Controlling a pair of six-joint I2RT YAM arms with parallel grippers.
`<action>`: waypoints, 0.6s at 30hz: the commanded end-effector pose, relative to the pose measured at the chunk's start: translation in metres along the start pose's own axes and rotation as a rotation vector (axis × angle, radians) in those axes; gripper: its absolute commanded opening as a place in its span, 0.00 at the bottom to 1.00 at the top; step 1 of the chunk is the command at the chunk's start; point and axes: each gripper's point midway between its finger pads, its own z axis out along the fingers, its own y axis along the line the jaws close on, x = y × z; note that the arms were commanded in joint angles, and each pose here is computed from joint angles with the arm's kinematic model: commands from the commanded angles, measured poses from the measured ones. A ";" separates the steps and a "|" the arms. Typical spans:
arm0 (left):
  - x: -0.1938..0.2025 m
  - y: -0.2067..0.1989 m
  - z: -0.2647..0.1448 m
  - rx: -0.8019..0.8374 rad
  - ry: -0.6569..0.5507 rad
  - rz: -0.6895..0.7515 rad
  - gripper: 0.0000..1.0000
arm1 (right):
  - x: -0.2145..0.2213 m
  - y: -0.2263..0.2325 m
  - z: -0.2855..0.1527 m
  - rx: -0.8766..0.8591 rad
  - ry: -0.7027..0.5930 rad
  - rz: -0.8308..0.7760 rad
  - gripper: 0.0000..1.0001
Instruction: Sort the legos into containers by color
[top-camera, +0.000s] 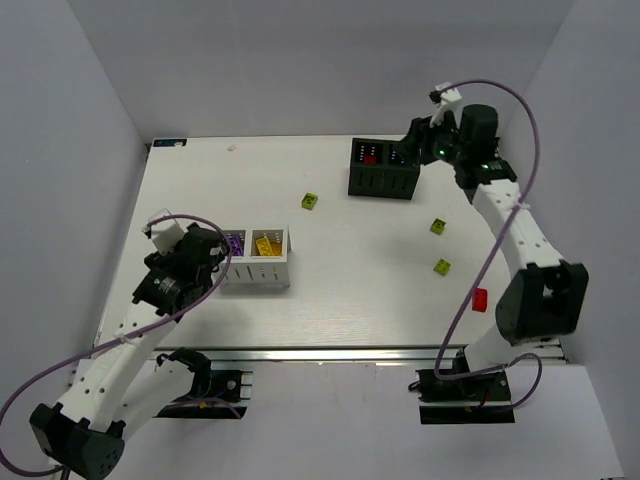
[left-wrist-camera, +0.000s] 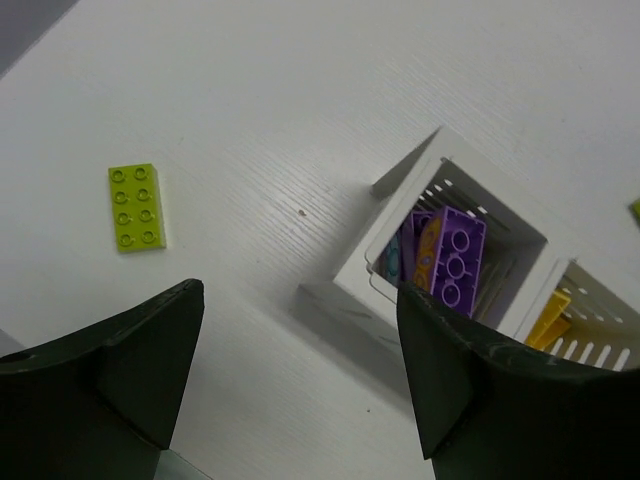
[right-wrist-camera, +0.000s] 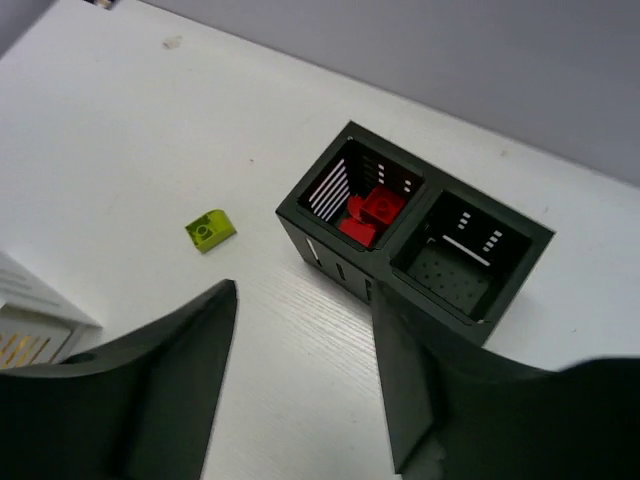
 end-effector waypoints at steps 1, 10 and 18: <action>-0.030 -0.007 -0.002 0.013 -0.032 -0.116 0.86 | -0.016 0.039 -0.040 -0.204 -0.088 0.009 0.56; -0.058 -0.010 0.014 -0.012 -0.024 -0.184 0.85 | 0.058 0.082 -0.102 -0.403 -0.010 -0.024 0.41; -0.038 0.054 0.053 -0.206 0.100 -0.192 0.84 | 0.061 0.077 -0.137 -0.335 -0.092 -0.085 0.62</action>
